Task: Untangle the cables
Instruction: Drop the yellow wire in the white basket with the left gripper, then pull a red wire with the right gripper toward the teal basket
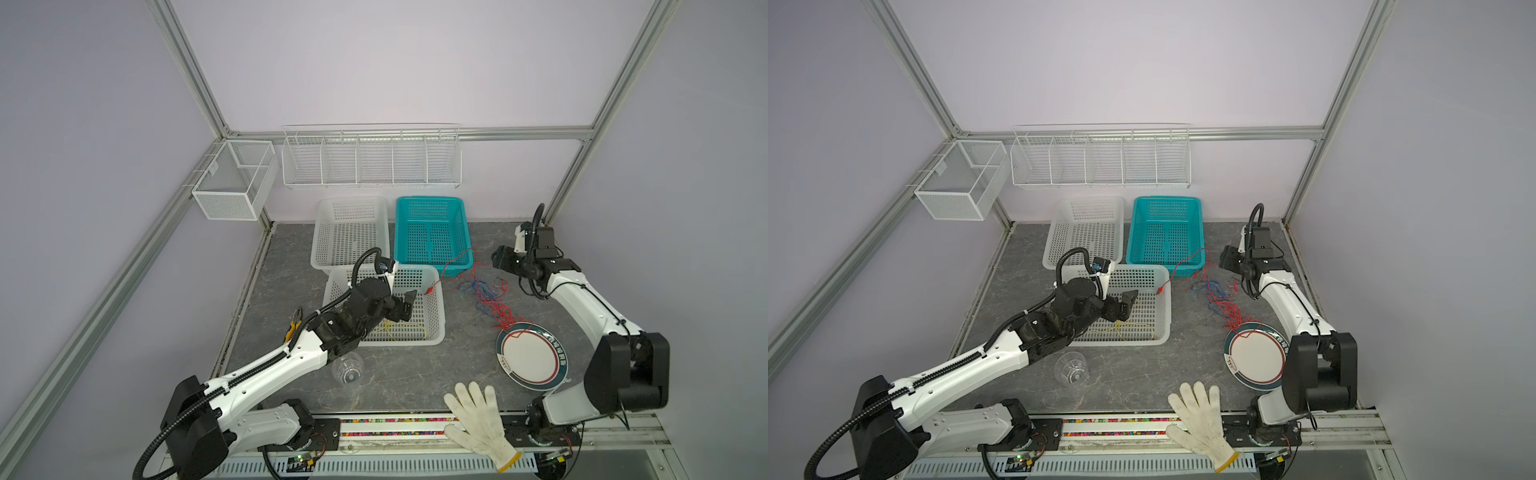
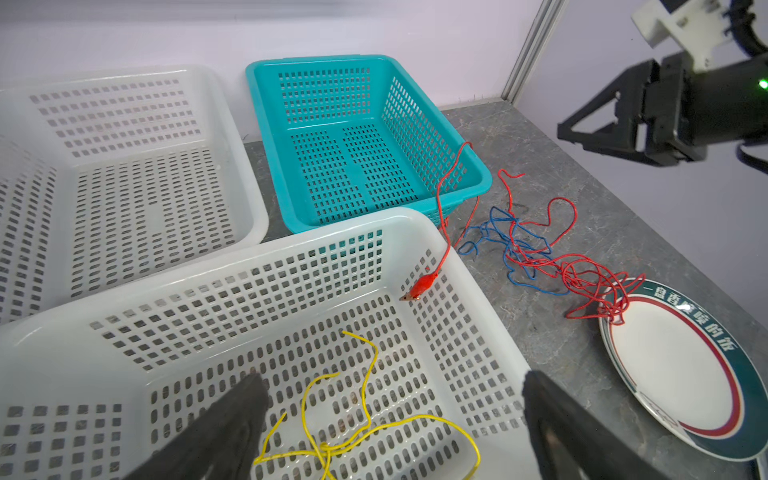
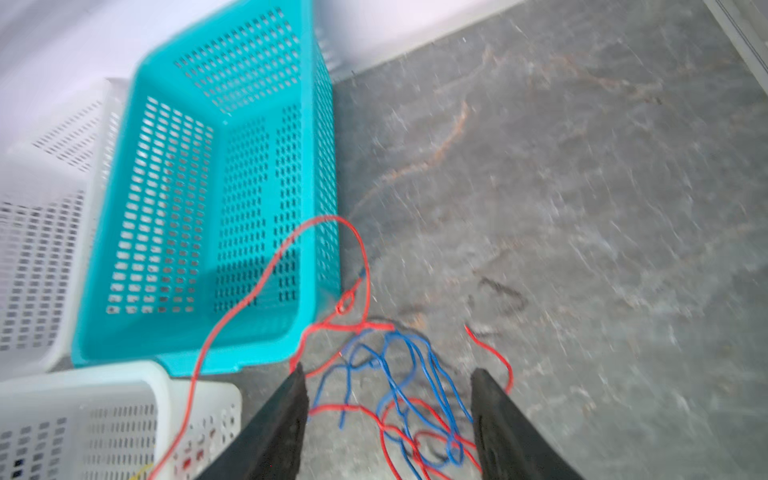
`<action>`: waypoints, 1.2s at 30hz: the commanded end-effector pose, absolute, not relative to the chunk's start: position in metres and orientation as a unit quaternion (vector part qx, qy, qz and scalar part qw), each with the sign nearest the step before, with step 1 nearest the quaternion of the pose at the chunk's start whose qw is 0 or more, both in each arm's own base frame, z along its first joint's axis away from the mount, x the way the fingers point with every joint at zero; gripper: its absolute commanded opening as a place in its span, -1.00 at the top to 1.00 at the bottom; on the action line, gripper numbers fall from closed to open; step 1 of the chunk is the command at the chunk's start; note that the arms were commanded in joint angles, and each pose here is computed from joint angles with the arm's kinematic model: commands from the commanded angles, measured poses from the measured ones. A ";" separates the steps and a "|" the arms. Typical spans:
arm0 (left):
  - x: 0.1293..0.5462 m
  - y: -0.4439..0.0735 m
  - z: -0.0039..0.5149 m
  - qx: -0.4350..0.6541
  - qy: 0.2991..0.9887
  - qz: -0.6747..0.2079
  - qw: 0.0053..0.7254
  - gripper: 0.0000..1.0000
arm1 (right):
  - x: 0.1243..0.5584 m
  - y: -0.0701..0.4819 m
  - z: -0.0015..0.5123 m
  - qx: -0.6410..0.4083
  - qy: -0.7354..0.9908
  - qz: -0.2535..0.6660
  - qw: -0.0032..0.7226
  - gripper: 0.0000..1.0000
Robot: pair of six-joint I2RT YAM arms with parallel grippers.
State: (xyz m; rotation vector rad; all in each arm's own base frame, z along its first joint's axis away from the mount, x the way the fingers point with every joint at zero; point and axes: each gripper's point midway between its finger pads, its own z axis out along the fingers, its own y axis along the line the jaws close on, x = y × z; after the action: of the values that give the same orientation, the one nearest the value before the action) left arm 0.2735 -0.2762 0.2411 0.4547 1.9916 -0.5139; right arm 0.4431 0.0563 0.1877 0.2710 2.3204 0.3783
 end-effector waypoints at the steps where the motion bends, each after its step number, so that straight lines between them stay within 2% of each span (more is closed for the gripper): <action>1: 0.273 -0.283 0.254 0.170 0.812 -0.248 0.500 -0.92 | 0.470 0.080 0.189 0.068 0.905 0.198 0.371 -0.32; 6: 0.271 -0.280 0.255 0.164 0.810 -0.254 0.504 -0.92 | 0.485 0.101 0.182 0.062 0.903 0.241 0.351 -0.33; 12: 0.273 -0.282 0.250 0.179 0.811 -0.241 0.502 -0.92 | 0.491 0.100 0.159 0.066 0.915 0.211 0.339 -0.35; 20: 0.281 -0.292 0.254 0.207 0.788 -0.231 0.531 -0.94 | 0.513 0.107 0.125 0.058 0.915 0.238 0.322 -0.62; 26: 0.283 -0.293 0.256 0.208 0.782 -0.233 0.539 -0.94 | 0.524 0.119 0.107 0.059 0.906 0.279 0.314 -0.66; 29: 0.281 -0.292 0.254 0.209 0.784 -0.233 0.537 -0.93 | 0.527 0.123 0.107 0.057 0.898 0.299 0.316 -0.57; 36: 0.282 -0.291 0.250 0.211 0.787 -0.226 0.534 -0.94 | 0.517 0.121 0.120 0.053 0.891 0.312 0.327 -0.15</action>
State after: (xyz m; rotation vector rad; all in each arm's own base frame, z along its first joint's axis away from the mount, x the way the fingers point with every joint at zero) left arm 0.2808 -0.2916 0.2530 0.4913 1.8795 -0.5500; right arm 0.5204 0.1210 0.1011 0.1661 2.3846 0.7836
